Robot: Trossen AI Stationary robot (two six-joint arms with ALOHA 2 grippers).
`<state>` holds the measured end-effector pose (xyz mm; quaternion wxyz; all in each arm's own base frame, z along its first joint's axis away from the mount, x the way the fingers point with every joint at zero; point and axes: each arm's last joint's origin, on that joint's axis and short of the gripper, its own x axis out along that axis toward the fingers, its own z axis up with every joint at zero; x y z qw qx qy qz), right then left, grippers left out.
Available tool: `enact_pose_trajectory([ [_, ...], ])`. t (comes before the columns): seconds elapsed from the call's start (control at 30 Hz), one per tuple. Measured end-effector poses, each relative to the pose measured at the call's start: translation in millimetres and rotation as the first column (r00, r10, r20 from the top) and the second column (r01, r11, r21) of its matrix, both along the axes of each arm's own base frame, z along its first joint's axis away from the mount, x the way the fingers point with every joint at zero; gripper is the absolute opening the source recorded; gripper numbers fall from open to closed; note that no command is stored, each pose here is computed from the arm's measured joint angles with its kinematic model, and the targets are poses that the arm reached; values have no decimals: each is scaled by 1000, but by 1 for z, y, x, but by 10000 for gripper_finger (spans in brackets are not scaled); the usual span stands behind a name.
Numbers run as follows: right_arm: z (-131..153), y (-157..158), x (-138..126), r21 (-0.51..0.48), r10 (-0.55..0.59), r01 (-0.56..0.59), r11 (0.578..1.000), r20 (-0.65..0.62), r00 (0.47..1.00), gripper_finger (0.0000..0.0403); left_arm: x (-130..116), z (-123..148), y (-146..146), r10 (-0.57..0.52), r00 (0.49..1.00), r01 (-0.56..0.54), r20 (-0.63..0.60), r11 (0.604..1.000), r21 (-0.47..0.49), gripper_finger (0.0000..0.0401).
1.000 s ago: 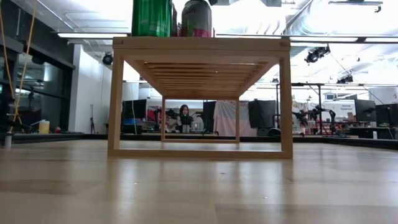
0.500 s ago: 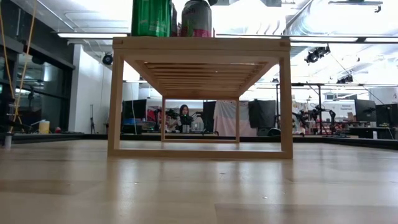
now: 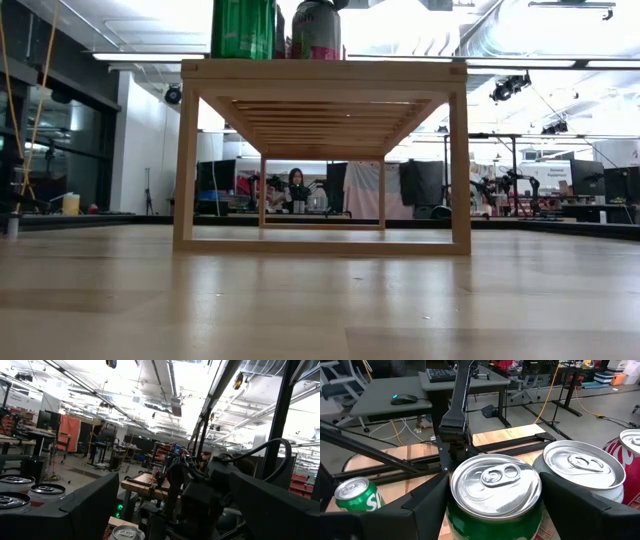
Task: Place canned beverage on shelf
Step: Put the top green soda can on the shelf, then put the bottom right green soda can on the shelf aligned with the other green soda can
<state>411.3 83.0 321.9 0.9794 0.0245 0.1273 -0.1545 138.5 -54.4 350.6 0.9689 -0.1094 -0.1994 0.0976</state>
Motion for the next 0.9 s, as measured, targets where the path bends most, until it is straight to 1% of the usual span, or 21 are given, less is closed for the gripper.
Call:
enact_pose_trajectory([
  [0.1,-1,0,0,-32,9,-9,999,-15,1000,318,0,0,0,0,1000,0,0,1000,0,372],
  [0.27,0,1,0,-70,19,-21,997,-29,999,383,0,0,0,0,1000,0,0,1000,0,372],
  [0.3,2,2,1,-74,21,-23,997,-27,999,391,0,0,0,0,1000,0,0,1000,0,372],
  [0.37,6,3,-1,-88,29,-32,996,-36,999,394,0,0,0,0,1000,0,0,1000,0,372],
  [0.47,15,6,-6,-99,50,-56,993,-69,996,385,0,0,0,0,1000,0,-1,1000,0,372],
  [0.57,26,9,-15,-80,97,-106,991,-115,989,382,0,0,0,0,1000,0,0,1000,-1,372],
  [0.67,38,12,-28,-13,164,-169,986,-180,970,382,0,0,0,0,1000,0,0,1000,0,372],
  [0.8,55,15,-54,142,293,-263,954,-278,915,381,0,0,0,1,1000,-1,0,1000,-1,372],
  [0.87,61,16,-69,227,327,-262,938,-324,888,381,0,0,0,2,1000,-2,1,1000,-2,372],
  [0.9,63,16,-77,260,327,-245,934,-347,879,381,0,0,0,2,1000,-2,1,1000,-2,372],
])
